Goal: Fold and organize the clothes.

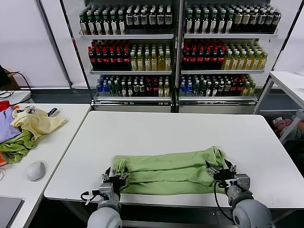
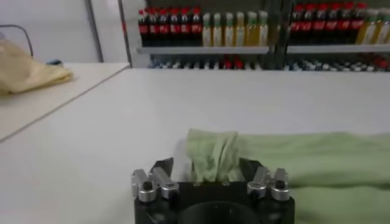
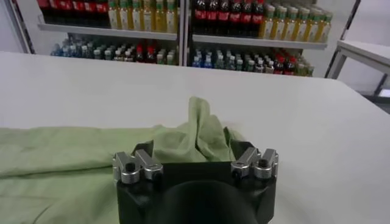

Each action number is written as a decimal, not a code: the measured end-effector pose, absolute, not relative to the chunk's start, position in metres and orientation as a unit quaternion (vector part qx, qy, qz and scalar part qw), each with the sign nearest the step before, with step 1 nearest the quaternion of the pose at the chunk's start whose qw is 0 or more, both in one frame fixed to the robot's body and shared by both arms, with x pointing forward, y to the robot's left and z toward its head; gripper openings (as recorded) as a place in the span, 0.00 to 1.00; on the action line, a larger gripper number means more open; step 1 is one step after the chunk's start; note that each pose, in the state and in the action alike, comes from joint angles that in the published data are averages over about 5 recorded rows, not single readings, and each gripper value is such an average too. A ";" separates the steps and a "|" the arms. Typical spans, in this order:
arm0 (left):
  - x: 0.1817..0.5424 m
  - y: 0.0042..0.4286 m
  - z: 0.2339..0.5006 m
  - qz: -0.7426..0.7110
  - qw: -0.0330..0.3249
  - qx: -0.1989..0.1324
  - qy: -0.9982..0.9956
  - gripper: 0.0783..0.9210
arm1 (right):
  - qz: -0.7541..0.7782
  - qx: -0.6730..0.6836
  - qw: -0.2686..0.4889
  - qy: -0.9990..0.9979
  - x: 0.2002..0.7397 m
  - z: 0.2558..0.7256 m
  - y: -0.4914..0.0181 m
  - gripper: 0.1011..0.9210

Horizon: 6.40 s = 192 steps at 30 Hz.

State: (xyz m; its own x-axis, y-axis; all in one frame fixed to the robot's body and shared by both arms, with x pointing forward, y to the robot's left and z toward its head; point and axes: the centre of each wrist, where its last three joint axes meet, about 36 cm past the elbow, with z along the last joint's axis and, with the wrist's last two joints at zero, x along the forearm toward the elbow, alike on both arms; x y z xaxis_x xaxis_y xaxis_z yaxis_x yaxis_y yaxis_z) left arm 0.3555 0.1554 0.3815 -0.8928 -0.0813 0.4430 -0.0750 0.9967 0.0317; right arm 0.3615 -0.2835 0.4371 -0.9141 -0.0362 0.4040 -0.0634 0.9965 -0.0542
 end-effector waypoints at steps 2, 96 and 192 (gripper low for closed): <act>0.356 0.154 0.378 -0.007 0.232 0.043 -0.972 0.59 | 0.033 0.026 0.204 -0.978 0.361 0.438 -0.283 0.88; 0.396 0.109 0.438 0.228 0.194 -0.129 -0.945 0.88 | 0.025 0.026 0.176 -0.984 0.392 0.443 -0.292 0.88; 0.459 0.029 0.456 0.227 0.207 -0.192 -0.932 0.18 | 0.019 0.021 0.129 -0.991 0.376 0.469 -0.302 0.88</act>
